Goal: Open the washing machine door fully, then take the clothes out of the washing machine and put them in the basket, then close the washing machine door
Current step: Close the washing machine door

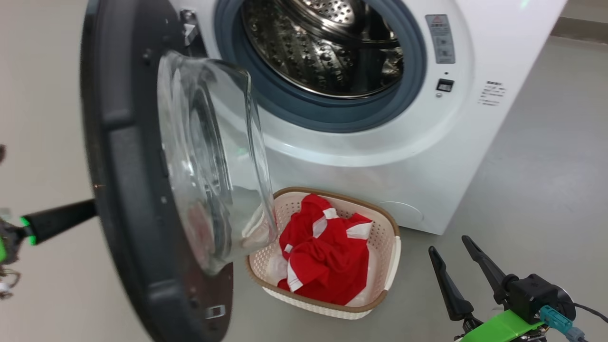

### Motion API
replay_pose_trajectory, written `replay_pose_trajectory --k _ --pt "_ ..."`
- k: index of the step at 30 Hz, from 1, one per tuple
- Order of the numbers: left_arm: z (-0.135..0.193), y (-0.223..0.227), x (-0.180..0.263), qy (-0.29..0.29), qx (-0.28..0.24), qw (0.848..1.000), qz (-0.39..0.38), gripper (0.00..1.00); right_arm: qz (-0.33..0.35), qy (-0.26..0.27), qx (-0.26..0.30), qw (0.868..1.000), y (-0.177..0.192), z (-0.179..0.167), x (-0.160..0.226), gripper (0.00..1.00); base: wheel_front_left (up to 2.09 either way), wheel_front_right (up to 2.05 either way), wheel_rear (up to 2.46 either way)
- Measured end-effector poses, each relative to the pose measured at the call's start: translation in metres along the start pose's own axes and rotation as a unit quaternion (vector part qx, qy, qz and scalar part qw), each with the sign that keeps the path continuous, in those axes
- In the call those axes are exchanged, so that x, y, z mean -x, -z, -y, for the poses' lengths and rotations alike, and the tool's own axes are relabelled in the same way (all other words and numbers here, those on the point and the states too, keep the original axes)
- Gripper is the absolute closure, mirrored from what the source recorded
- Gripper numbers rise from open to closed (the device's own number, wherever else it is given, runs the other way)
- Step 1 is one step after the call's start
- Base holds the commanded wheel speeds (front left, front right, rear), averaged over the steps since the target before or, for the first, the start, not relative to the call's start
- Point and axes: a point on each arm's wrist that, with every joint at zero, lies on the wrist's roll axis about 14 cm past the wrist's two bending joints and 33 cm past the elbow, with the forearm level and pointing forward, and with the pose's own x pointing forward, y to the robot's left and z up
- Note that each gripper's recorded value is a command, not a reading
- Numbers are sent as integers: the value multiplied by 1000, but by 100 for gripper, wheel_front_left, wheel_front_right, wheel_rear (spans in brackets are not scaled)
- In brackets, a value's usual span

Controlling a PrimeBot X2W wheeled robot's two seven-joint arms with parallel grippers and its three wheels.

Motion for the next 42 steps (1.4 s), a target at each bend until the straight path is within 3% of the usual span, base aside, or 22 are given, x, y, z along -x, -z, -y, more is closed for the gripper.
replay_pose_trajectory --k 8,23,42 --pt "46 19 -51 68 -52 995 -41 100 9 36 -3 999 -5 15 19 0 0 0 0" --pt "100 23 -145 139 -93 986 -19 100 27 117 -14 993 -12 55 50 0 0 0 0" --pt "108 -3 -252 146 -100 984 26 100 41 197 -23 979 -17 100 63 0 0 0 0"
